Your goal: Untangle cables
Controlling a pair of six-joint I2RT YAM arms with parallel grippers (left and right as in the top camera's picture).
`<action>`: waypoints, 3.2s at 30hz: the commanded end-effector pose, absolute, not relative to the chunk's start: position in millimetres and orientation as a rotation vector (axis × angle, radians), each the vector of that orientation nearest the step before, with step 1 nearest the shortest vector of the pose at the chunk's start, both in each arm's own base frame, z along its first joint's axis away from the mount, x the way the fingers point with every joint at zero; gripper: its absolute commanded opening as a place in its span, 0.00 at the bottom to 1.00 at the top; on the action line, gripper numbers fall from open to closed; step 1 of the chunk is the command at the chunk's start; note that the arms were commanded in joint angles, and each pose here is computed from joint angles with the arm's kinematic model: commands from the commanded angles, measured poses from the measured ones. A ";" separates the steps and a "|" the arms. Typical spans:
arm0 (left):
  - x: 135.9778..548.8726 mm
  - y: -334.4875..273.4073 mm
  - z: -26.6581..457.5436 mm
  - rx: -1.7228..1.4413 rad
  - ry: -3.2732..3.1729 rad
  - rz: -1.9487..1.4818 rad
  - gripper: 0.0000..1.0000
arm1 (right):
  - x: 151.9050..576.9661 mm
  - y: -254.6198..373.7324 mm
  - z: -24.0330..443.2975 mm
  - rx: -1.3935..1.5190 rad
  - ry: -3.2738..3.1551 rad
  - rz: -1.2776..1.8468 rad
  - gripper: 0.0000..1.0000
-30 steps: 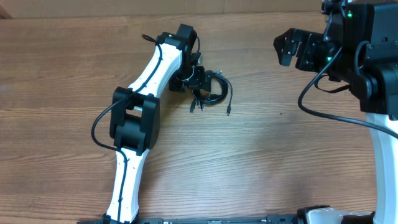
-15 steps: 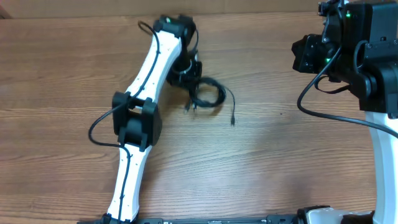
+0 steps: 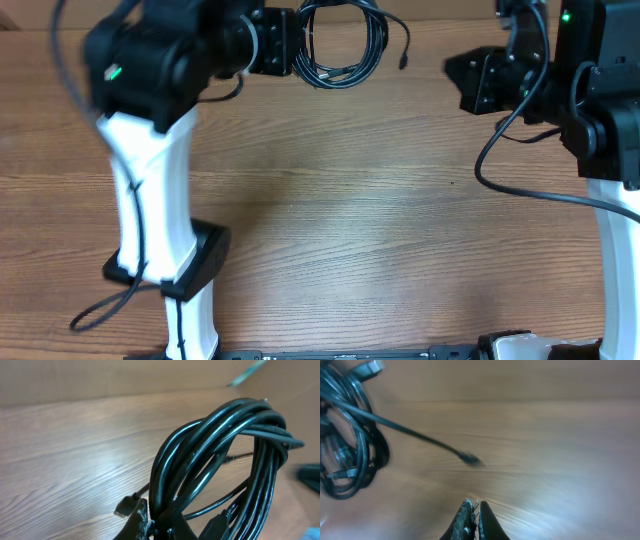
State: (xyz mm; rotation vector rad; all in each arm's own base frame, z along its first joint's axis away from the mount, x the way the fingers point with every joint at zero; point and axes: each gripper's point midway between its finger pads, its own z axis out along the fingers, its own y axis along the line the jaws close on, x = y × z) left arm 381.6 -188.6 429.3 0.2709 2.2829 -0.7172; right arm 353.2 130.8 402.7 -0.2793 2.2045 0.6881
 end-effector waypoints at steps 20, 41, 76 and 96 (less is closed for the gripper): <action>364.2 -210.7 441.4 0.425 2.230 -0.893 0.04 | 332.4 201.6 459.9 -0.902 1.693 1.062 0.89; 374.6 -149.0 554.1 0.169 1.796 -0.432 0.04 | 326.4 182.2 503.7 -0.829 1.623 0.813 0.91; 298.7 -45.6 397.1 0.156 1.993 0.185 0.04 | 316.9 166.4 498.8 -0.747 1.707 0.720 0.94; 257.6 -215.2 323.3 0.896 2.073 -0.927 0.04 | 290.5 164.1 400.2 -1.070 1.967 0.703 0.59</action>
